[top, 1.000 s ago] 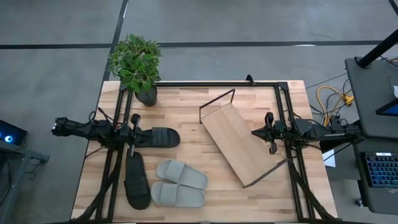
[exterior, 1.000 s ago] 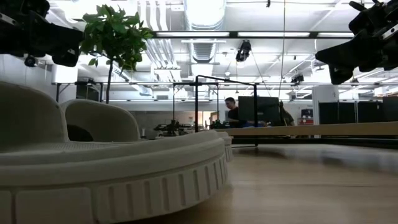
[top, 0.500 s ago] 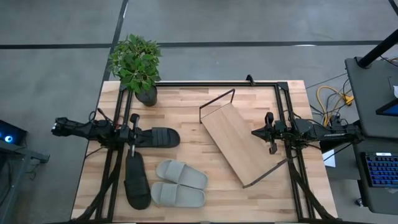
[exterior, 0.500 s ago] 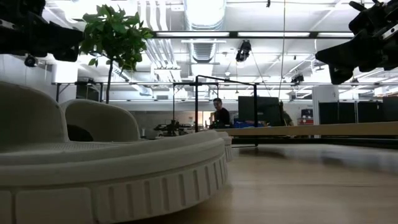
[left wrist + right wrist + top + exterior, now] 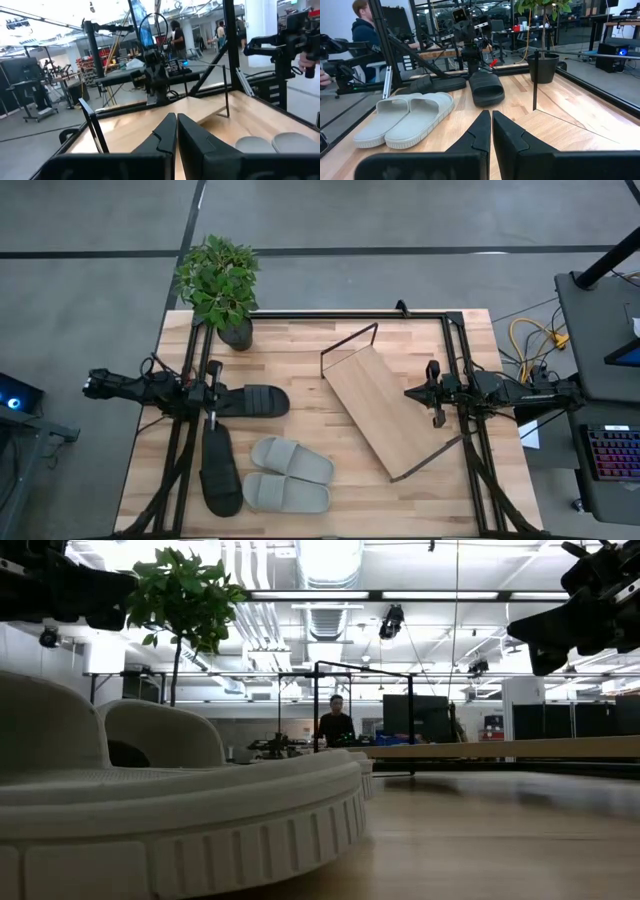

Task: Pick and place slides into the shelf
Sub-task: Put the top gray slide on the shelf

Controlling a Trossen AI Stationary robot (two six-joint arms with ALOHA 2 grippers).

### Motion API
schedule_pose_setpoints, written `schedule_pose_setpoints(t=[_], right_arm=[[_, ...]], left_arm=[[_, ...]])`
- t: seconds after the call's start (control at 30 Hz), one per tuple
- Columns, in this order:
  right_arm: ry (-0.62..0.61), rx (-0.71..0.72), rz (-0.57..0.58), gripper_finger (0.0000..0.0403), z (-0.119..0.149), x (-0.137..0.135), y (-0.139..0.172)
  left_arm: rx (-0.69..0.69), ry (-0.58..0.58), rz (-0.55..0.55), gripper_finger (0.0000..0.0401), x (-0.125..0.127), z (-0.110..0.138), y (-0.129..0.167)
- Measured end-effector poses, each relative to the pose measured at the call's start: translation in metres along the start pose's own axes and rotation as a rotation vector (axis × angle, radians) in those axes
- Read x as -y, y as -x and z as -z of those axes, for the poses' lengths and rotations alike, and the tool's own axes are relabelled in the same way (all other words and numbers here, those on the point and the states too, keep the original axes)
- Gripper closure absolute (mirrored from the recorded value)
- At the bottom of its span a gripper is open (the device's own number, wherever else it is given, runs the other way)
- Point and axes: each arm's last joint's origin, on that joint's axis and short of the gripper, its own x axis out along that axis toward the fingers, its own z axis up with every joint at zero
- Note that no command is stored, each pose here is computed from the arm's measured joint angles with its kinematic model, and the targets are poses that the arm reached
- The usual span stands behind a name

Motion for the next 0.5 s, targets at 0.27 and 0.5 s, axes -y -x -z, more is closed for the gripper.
schedule_pose_setpoints(t=[0.27,0.5], right_arm=[[-0.138,0.001,-0.001,0.0394,-0.0002,0.0,0.0],[-0.041,0.002,0.0,0.0394,-0.0003,0.0,0.0]], left_arm=[[0.058,0.013,-0.012,0.0401,-0.0012,-0.0056,0.0002],[0.061,0.065,-0.007,0.0401,-0.0011,-0.0057,0.0002]])
